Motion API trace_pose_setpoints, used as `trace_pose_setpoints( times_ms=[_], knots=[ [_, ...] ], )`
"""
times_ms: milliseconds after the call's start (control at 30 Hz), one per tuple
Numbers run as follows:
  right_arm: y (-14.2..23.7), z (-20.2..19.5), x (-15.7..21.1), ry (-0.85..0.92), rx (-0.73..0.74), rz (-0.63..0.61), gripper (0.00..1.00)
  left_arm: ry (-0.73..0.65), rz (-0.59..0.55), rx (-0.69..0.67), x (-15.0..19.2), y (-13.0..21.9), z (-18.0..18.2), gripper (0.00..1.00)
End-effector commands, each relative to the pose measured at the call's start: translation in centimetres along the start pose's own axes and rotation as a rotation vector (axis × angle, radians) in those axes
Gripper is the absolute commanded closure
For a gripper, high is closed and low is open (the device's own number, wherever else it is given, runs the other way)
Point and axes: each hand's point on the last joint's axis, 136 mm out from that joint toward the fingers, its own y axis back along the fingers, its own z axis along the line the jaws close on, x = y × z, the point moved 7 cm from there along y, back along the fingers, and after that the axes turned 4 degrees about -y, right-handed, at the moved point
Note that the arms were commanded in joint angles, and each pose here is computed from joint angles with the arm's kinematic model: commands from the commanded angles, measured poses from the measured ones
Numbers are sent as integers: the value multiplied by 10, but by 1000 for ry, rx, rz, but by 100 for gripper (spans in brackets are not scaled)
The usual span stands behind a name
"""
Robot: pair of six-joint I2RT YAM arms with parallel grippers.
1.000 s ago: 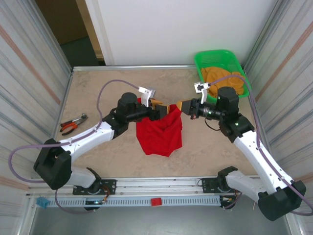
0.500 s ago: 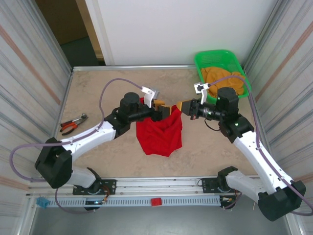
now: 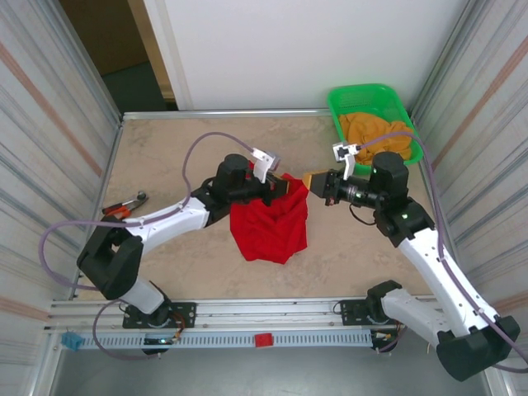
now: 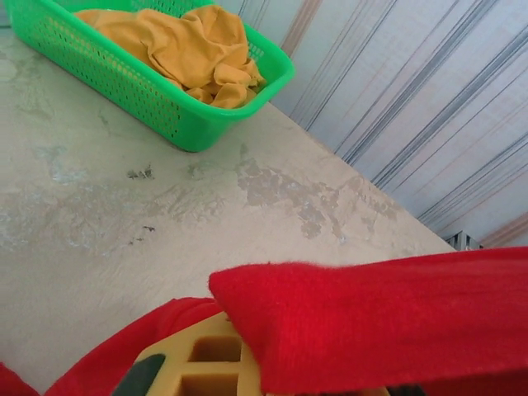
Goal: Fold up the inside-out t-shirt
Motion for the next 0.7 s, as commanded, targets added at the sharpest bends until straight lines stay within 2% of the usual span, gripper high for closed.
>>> trace_pose_setpoints(
  times_ms=[0, 133, 300, 333, 367, 400, 433, 500, 667],
  knots=[
    [4, -22, 12, -5, 96, 4, 100, -33, -116, 19, -47, 37, -7, 100],
    [-5, -52, 26, -53, 200, 20, 100, -1, -125, 172, -71, 63, -19, 100],
    [-23, -75, 30, -107, 243, 60, 100, 0, -81, 372, -80, 71, -40, 100],
    [-24, -76, 29, -113, 248, 67, 85, 6, -79, 394, -80, 70, -41, 100],
    [-24, -76, 27, -112, 253, 72, 66, 10, -80, 402, -80, 70, -42, 100],
    [-23, -74, 25, -109, 256, 67, 54, 17, -78, 410, -79, 70, -42, 100],
    [-21, -71, 23, -103, 258, 58, 48, 19, -81, 412, -78, 70, -41, 100],
    [-14, -64, 19, -89, 259, 37, 42, 29, -84, 413, -77, 69, -39, 100],
    [0, -35, 10, -67, 192, -4, 44, 47, -84, 397, -75, 65, -36, 100]
  ],
)
